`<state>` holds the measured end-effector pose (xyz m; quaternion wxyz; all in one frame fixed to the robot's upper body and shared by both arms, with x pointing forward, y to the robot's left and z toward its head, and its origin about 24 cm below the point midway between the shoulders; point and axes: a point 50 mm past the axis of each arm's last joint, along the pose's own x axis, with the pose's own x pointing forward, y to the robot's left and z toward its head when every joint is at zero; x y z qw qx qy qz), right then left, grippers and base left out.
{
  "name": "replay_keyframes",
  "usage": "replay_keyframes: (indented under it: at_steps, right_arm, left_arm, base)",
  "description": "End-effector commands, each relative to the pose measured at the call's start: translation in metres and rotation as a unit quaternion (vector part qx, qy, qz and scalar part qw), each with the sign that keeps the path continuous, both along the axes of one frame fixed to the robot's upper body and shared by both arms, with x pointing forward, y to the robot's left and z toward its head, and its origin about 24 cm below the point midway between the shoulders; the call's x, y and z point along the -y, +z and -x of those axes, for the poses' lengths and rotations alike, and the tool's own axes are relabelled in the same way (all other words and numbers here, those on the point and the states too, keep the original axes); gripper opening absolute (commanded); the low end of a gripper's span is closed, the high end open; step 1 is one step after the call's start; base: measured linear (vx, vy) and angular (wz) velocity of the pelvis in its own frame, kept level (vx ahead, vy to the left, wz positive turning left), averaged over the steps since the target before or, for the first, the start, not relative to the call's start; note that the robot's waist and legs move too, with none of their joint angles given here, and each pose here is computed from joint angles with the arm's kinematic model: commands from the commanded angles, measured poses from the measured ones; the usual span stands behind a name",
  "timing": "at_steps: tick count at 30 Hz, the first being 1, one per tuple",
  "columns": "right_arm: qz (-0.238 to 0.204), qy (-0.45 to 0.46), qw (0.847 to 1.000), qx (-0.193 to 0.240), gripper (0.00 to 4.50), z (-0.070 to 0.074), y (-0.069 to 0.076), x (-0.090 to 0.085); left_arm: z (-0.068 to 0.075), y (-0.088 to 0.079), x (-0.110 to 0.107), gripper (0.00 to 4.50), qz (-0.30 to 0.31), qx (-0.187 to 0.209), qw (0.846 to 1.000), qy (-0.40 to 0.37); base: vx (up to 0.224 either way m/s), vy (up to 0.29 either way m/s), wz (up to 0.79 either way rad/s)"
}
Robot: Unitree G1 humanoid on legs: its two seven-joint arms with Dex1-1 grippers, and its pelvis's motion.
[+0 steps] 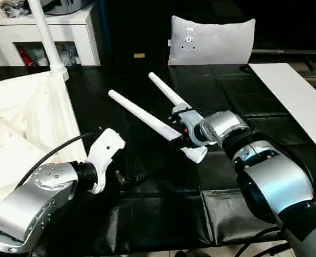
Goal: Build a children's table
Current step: Pick table leg
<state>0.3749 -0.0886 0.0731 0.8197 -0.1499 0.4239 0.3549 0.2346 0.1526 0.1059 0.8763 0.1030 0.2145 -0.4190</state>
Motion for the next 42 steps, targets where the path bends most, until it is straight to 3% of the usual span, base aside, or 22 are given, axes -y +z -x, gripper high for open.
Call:
replay_keyframes:
  at_steps: [1,6,10,13,14,15,17,19,20,21,22,25,28,31,36,42]
  right_arm:
    - [-0.016,-0.012,1.000,-0.014,1.89,0.004,-0.008,0.002]
    - [-0.074,-0.063,0.995,0.001,1.88,0.000,-0.004,-0.001]
    - [-0.092,-0.079,0.993,0.005,1.88,-0.001,-0.002,-0.002]
    - [-0.173,-0.104,0.979,0.035,1.88,-0.009,0.014,-0.001]
    - [-0.206,-0.109,0.971,0.054,1.88,-0.012,0.021,0.000]
    - [-0.275,-0.110,0.950,0.099,1.88,-0.016,0.035,0.003]
    - [-0.319,-0.113,0.933,0.122,1.88,-0.017,0.045,0.007]
    - [-0.387,-0.098,0.905,0.144,1.88,-0.012,0.058,0.015]
    - [-0.387,-0.098,0.905,0.144,1.88,-0.012,0.058,0.015]
    - [-0.424,-0.076,0.889,0.157,1.88,-0.006,0.062,0.018]
    - [-0.424,-0.076,0.889,0.157,1.87,-0.006,0.062,0.018]
    - [-0.497,-0.042,0.850,0.168,1.87,0.013,0.062,0.026]
    - [-0.525,-0.026,0.834,0.165,1.87,0.026,0.060,0.028]
    - [-0.543,-0.015,0.824,0.163,1.87,0.034,0.060,0.027]
    - [-0.567,0.015,0.806,0.169,1.87,0.052,0.064,0.024]
    - [-0.575,0.038,0.801,0.164,1.87,0.062,0.066,0.022]
  left_arm:
    - [-0.001,-0.002,0.000,4.50,-0.009,-0.001,1.000,-0.004]
    - [-0.005,-0.002,-0.003,4.50,-0.002,0.001,1.000,0.003]
    - [-0.006,-0.001,-0.004,4.50,0.001,0.005,1.000,0.008]
    - [-0.015,0.005,-0.003,4.50,0.037,0.033,0.998,0.046]
    - [-0.019,0.007,-0.003,4.50,0.044,0.045,0.996,0.061]
    - [-0.027,0.011,-0.002,4.50,0.060,0.068,0.992,0.091]
    - [-0.034,0.017,0.000,4.50,0.084,0.087,0.986,0.114]
    - [-0.044,0.030,0.009,4.50,0.169,0.099,0.971,0.138]
    - [-0.044,0.030,0.009,4.50,0.169,0.099,0.971,0.138]
    - [-0.049,0.036,0.014,4.50,0.218,0.096,0.960,0.150]
    - [-0.049,0.036,0.014,4.50,0.218,0.096,0.960,0.150]
    - [-0.054,0.049,0.027,4.50,0.303,0.081,0.939,0.140]
    - [-0.057,0.063,0.038,4.50,0.384,0.065,0.914,0.116]
    - [-0.060,0.070,0.048,4.50,0.424,0.051,0.900,0.092]
    - [-0.065,0.077,0.064,4.50,0.442,0.029,0.894,0.063]
    - [-0.071,0.073,0.064,4.50,0.443,0.008,0.894,0.069]
  base:
    - [0.000,0.000,0.00]
    - [0.000,0.000,0.00]
    - [0.000,0.000,0.00]
    - [0.000,0.000,0.00]
    - [0.000,0.000,0.00]
    - [0.000,0.000,0.00]
    - [0.000,0.000,0.00]
    - [0.000,0.000,0.00]
    - [0.000,0.000,0.00]
    - [0.000,0.000,0.00]
    - [0.000,0.000,0.00]
    - [0.000,0.000,0.00]
    - [0.000,0.000,0.00]
    - [0.000,0.000,0.00]
    - [0.000,0.000,0.00]
    - [0.000,0.000,0.00]
